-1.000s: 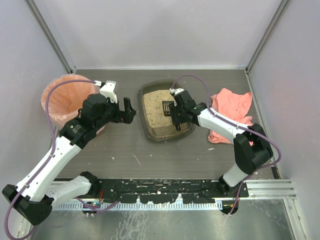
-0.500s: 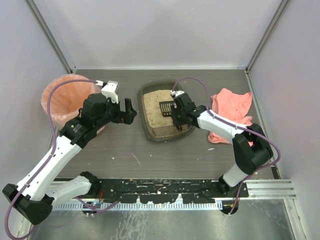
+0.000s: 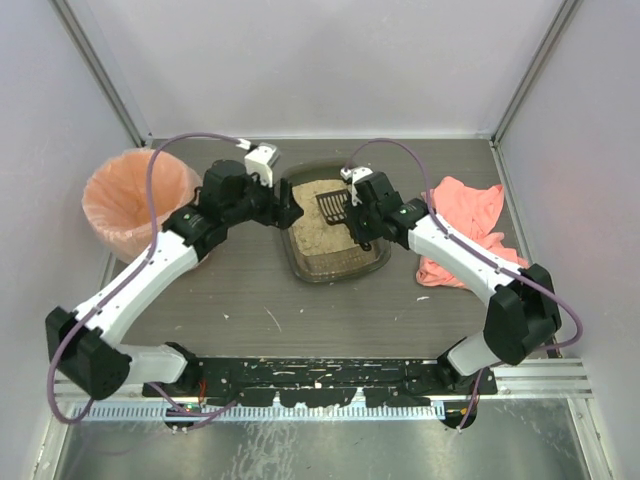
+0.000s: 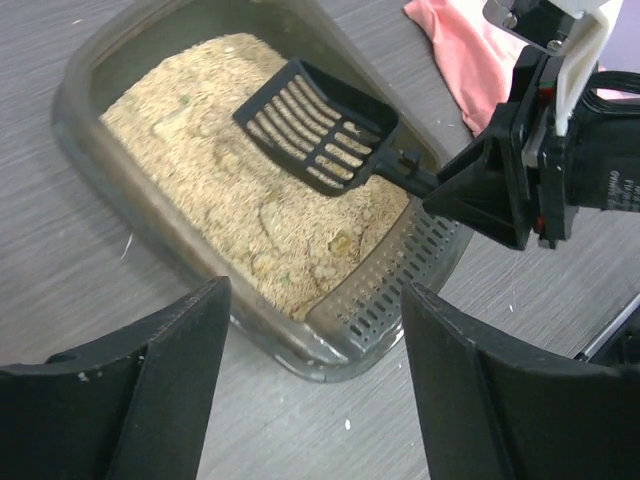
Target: Clean the litter box
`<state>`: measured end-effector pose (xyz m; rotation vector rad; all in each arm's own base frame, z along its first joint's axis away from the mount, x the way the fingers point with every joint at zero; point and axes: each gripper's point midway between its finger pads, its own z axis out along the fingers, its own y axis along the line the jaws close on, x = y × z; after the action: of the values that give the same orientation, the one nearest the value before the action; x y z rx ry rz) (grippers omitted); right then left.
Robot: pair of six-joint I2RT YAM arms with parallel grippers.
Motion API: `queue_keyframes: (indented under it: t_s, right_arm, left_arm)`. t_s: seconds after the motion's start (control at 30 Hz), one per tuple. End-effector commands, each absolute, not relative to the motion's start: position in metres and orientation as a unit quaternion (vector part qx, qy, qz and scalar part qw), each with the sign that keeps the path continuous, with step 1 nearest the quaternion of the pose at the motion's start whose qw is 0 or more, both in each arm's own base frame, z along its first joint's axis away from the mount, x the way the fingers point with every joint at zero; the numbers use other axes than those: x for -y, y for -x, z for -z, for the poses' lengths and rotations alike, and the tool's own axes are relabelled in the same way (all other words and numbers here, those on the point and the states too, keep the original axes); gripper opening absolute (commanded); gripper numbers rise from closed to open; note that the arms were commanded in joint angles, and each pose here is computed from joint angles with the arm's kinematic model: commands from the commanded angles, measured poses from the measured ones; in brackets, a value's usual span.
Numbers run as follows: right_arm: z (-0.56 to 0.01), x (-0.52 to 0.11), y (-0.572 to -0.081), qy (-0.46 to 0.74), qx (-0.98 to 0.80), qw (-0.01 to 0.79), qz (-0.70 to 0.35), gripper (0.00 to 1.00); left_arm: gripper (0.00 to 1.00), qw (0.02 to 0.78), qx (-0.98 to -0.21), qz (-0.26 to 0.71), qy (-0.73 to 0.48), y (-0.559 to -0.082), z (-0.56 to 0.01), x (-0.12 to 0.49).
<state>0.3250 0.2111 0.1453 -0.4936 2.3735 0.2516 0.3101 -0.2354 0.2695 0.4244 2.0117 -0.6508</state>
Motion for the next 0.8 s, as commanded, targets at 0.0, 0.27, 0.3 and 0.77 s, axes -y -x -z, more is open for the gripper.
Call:
queue_keyframes:
  t_s: [0.0,0.27,0.3,0.77]
  right_arm:
    - [-0.180,-0.211,-0.317,0.205,-0.901,0.361,-0.123,0.01]
    - [-0.199,-0.216,-0.308,0.204,-0.895,0.359,-0.169,0.01]
    - [-0.199,-0.215,-0.308,0.205,-0.895,0.358,-0.172,0.01]
    - [-0.211,-0.213,-0.305,0.199,-0.889,0.367,-0.186,0.01]
  left_arm:
    - [0.67,0.510,-0.756,0.331,-0.243,-0.328,-0.303,0.281]
    - [0.60,0.507,-0.714,0.355,-0.329,-0.328,-0.289,0.340]
    - [0.59,0.503,-0.713,0.357,-0.333,-0.328,-0.287,0.345]
    - [0.50,0.484,-0.694,0.386,-0.368,-0.325,-0.260,0.372]
